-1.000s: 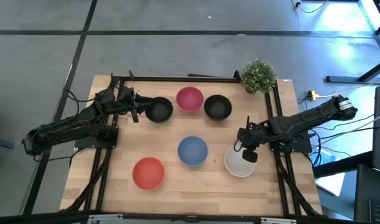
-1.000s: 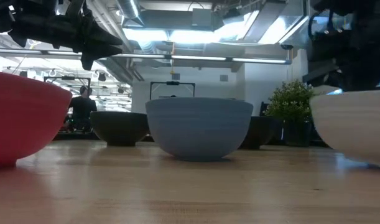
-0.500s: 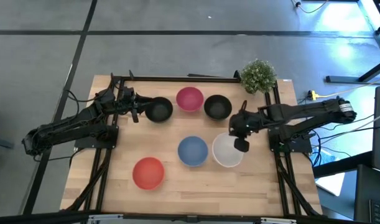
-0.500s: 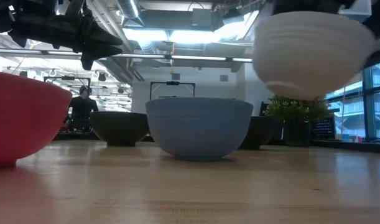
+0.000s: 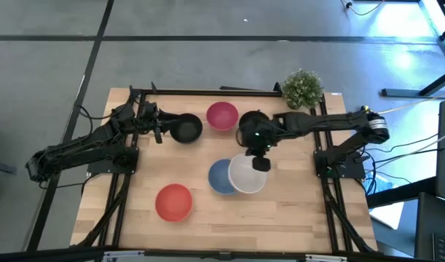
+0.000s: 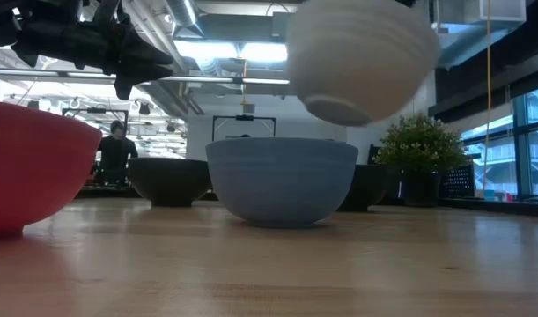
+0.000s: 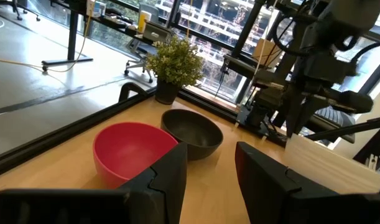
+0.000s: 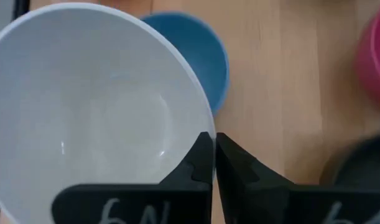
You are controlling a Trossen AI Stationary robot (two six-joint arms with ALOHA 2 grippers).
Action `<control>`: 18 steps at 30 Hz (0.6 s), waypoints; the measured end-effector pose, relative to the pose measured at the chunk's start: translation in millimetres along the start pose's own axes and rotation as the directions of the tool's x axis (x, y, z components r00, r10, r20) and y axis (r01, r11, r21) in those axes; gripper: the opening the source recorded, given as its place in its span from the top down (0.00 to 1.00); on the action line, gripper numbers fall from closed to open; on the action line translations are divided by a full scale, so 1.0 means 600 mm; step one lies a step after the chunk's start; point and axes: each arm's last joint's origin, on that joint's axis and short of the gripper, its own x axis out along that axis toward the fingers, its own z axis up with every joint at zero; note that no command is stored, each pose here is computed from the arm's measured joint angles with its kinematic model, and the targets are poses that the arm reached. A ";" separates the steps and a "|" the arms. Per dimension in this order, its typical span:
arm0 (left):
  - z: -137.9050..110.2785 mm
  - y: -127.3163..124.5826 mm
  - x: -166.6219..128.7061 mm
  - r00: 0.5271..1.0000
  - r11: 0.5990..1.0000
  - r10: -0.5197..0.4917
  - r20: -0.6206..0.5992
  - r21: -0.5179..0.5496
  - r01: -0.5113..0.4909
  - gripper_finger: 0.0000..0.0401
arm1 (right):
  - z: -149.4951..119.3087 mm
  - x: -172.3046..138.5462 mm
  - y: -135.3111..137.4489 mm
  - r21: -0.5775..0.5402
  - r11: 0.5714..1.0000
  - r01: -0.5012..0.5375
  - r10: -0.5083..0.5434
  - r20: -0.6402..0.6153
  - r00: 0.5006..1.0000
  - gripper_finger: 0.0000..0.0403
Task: Nest bowls inside each other
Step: Stack the white bowl on top of the blue bowl
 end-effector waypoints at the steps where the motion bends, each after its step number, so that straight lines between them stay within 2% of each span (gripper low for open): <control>1: -0.001 0.000 0.000 1.000 1.000 0.001 -0.004 -0.001 -0.001 0.67 | 0.010 0.002 -0.002 -0.003 1.000 -0.010 0.010 0.003 1.000 0.99; 10: -0.009 0.003 0.000 0.998 1.000 0.018 -0.052 -0.014 -0.019 0.67 | 0.075 0.034 -0.014 -0.052 0.998 -0.038 0.037 -0.022 0.999 0.99; 18: -0.012 0.004 0.000 0.997 0.999 0.024 -0.070 -0.019 -0.025 0.67 | 0.091 0.083 -0.022 -0.061 0.997 -0.055 0.046 -0.138 0.989 0.99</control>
